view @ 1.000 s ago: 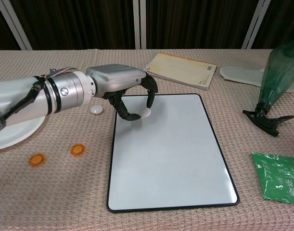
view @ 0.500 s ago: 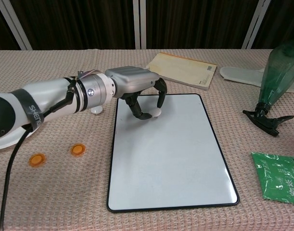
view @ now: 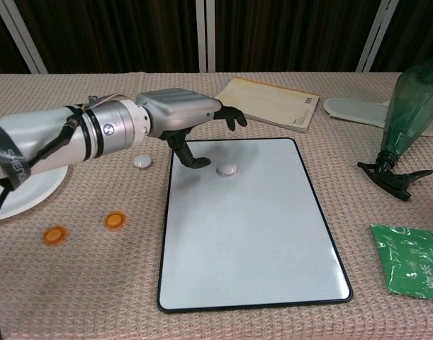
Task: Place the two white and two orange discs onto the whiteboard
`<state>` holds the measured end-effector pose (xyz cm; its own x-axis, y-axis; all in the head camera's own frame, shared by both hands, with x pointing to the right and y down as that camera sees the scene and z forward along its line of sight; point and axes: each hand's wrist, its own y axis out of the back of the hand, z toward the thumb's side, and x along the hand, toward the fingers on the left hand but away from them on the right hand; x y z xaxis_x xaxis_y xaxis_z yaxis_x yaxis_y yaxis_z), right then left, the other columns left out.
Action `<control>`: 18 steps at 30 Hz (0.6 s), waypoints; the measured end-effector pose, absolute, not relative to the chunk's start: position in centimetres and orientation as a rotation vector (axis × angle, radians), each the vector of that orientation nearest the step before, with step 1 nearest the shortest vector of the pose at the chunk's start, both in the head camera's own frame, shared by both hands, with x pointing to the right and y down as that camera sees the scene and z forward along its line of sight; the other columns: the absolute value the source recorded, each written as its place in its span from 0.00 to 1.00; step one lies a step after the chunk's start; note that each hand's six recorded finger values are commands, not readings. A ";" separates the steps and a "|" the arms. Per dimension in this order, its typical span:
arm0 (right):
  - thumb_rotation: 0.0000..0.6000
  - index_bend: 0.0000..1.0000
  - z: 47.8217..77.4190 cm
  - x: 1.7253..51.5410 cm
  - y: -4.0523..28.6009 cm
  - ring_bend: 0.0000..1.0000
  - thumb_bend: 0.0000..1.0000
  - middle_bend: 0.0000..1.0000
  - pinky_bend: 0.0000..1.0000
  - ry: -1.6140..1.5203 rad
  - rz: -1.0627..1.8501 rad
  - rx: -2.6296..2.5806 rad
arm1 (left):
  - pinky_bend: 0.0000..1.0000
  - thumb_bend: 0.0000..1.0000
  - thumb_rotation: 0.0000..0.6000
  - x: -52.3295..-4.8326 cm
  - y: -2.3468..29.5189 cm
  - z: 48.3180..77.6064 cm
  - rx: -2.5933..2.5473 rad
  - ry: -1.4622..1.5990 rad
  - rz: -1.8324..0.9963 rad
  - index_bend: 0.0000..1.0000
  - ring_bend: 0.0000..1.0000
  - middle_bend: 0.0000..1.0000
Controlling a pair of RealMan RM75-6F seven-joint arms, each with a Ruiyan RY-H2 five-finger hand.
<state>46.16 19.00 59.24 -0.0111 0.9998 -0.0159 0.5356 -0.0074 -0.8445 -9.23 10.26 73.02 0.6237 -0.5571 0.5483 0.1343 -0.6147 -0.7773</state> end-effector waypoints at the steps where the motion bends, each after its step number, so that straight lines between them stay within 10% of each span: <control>1: 1.00 0.04 59.3 46.2 19.0 0.00 0.61 0.01 0.00 -1.619 0.908 -1.616 | 0.16 0.32 1.00 -10.2 10.1 72.7 -1.985 0.339 -1.047 0.23 0.07 0.17; 18: 1.00 0.04 59.7 45.3 19.1 0.00 0.61 0.01 0.00 -1.592 0.905 -1.647 | 0.16 0.31 1.00 -20.1 11.1 72.9 -1.897 0.390 -1.262 0.31 0.07 0.17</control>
